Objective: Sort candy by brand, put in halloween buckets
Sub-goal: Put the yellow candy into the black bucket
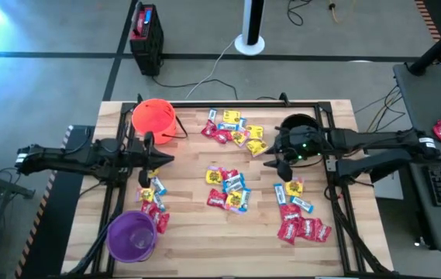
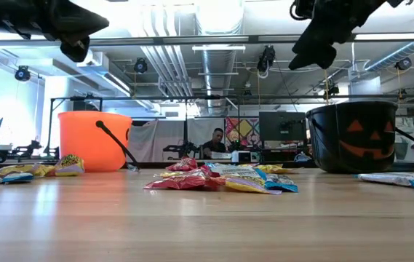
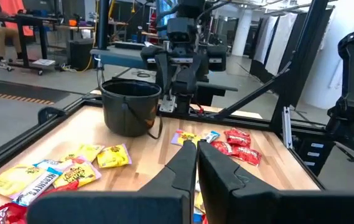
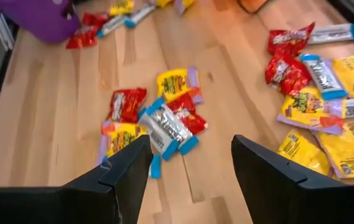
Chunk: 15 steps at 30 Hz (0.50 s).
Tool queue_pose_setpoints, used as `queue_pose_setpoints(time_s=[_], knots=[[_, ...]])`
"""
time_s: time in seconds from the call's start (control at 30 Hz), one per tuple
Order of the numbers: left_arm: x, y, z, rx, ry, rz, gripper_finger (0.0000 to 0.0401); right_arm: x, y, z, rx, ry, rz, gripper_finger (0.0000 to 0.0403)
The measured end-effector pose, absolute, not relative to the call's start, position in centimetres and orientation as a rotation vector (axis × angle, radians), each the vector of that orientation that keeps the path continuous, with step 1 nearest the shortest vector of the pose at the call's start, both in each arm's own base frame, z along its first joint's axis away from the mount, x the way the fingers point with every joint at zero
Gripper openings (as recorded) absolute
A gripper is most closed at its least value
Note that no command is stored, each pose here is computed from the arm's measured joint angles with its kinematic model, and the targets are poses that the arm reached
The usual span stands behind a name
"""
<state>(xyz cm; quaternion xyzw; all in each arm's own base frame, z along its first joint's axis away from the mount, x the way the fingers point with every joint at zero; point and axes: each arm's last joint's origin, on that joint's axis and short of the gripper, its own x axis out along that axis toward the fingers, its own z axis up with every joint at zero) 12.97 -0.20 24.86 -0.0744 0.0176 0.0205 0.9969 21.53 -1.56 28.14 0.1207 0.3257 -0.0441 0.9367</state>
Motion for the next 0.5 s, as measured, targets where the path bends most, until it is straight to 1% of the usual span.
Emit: queue_pose_setpoints(time_s=[0.3, 0.37, 0.5], knots=[[13.4, -0.2, 25.1, -0.194, 0.021, 0.041, 0.0000, 23.7, -1.7, 26.2, 0.253, 0.733, -0.098, 0.0215], [13.5, -0.2, 25.0, -0.199, 0.024, 0.042, 0.0000, 24.2, -1.8, 25.8, 0.287, 0.738, -0.101, 0.0215], [13.8, -0.2, 25.0, -0.178, 0.022, 0.042, 0.0000, 25.1, -1.6, 25.6, 0.281, 0.704, 0.001, 0.0215]])
